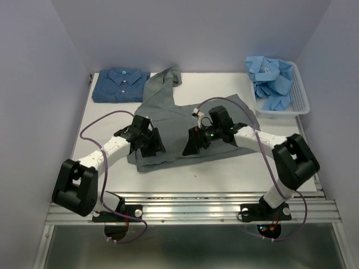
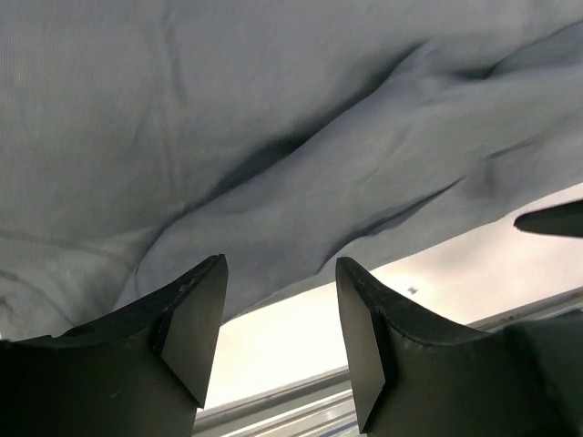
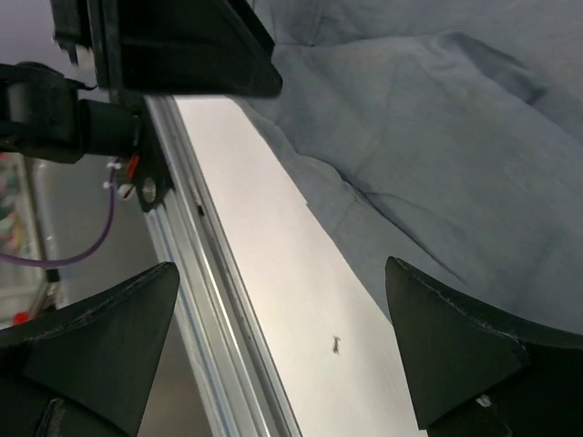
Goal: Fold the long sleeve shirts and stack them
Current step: Fold the shirt
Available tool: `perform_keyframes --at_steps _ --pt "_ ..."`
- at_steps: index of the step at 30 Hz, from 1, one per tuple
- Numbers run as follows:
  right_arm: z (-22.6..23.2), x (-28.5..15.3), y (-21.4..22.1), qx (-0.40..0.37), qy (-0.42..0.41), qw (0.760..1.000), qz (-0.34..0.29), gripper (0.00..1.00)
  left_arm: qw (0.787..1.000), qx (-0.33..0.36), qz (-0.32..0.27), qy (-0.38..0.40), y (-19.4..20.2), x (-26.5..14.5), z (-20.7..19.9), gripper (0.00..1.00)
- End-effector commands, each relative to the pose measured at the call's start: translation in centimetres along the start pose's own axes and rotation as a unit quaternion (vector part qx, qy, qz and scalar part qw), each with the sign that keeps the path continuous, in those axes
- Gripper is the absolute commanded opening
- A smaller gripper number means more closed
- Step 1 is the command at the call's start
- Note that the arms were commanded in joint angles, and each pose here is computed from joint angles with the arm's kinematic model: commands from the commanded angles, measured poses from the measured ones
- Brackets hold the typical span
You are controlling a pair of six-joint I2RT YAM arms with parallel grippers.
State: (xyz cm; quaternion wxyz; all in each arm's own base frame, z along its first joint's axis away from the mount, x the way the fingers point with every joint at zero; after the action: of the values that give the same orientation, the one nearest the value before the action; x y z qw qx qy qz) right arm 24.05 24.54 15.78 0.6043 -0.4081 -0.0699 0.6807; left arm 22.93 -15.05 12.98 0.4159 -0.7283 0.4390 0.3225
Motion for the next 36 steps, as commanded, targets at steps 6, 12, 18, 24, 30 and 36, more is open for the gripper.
perform_keyframes --at_steps 6,12,18,24,30,36 --pt "-0.7 6.6 -4.5 -0.021 -0.085 0.994 -0.060 1.00 0.996 -0.071 0.020 -0.054 4.5 0.5 3.7 0.63" --pt "-4.3 10.1 -4.7 0.008 -0.067 0.995 -0.077 1.00 0.989 -0.093 0.020 -0.116 5.1 0.7 5.2 0.62" --pt "-8.4 12.0 -2.7 0.042 0.022 0.996 -0.081 1.00 0.985 -0.099 0.027 -0.136 5.4 0.5 5.7 0.62" --pt "-9.6 11.4 0.3 0.063 0.065 0.994 -0.068 1.00 0.982 -0.102 0.034 -0.153 5.8 0.2 6.1 0.62" --pt "-7.1 7.9 4.2 0.068 0.061 0.996 -0.020 1.00 0.976 -0.132 0.048 -0.166 6.3 -0.5 6.1 0.62" --pt "-5.7 5.2 7.5 0.079 0.071 0.994 0.031 1.00 0.968 -0.161 0.091 -0.167 7.5 -1.3 5.8 0.62"
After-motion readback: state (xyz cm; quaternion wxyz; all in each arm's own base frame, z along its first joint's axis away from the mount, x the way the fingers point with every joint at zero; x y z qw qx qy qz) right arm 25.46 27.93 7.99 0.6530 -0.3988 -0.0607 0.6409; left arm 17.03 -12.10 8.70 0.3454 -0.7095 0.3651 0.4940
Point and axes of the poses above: each gripper's point midway between its finger pads, its own x axis out along the fingers, its own z axis along the line the jaws close on, y = z × x, the point moved 7 cm from there along -x, back along the fingers
